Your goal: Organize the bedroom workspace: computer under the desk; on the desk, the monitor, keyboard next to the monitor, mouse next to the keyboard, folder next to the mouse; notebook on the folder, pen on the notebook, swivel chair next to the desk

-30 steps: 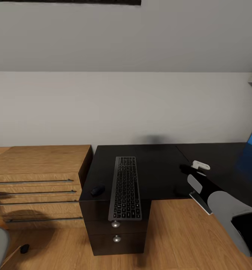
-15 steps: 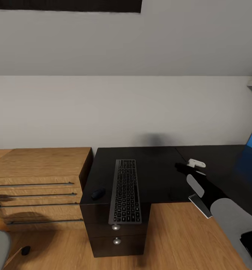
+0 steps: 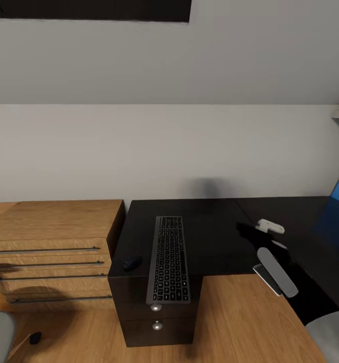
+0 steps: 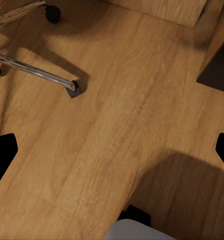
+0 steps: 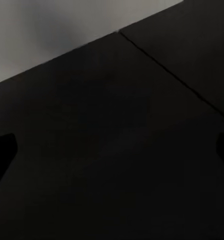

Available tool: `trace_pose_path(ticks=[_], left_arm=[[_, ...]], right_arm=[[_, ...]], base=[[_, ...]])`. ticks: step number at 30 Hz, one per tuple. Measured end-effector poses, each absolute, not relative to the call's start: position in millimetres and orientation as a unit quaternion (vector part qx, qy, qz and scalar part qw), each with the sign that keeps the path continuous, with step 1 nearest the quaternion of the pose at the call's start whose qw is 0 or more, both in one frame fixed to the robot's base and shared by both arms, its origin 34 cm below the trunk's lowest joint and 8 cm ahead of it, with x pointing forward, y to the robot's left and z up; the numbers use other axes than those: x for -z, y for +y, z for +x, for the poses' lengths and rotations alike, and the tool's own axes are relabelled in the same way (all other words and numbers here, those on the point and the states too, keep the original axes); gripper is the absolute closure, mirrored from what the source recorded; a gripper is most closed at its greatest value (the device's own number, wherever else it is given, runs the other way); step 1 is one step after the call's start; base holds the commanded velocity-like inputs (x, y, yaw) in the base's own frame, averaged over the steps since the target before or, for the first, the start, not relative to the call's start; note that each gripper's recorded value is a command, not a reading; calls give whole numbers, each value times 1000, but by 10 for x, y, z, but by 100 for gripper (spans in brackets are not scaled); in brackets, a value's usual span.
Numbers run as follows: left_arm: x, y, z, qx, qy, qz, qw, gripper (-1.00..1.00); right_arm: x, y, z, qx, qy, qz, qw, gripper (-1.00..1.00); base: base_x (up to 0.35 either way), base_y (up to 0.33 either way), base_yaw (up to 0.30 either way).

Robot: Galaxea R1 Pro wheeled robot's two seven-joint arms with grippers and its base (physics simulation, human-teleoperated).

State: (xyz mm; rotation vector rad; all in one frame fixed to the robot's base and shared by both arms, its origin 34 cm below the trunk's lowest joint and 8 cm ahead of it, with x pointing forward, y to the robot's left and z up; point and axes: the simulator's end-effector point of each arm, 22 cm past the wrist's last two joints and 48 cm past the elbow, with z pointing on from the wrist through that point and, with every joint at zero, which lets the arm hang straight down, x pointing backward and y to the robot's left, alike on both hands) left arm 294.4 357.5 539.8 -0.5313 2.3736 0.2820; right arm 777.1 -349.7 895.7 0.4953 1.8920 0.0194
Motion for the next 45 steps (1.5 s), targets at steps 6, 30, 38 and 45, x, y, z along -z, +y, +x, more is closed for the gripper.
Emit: trace_pose_path(ticks=[6, 30, 38, 45], left_arm=[[-5395, 3567, 2941, -108, 912, -204, 339, -100], [-5354, 3538, 2884, -107, 914, -202, 335, -100], [-5353, 3542, 2884, -107, 914, -202, 335, -100], [-5355, 3544, 2882, -108, 914, -202, 335, -100]], right_arm=[[-9109, -3378, 7403, -29, 793, 248, 556, -100], [-8481, -2957, 6904, -154, 803, 361, 449, -100], [-8430, -2955, 6879, -153, 805, 363, 444, -100], [-8331, -2939, 6857, -160, 807, 372, 429, -100]], base=[[0, 0, 0], [-111, 54, -27], [-309, 112, -243], [-162, 14, -262]])
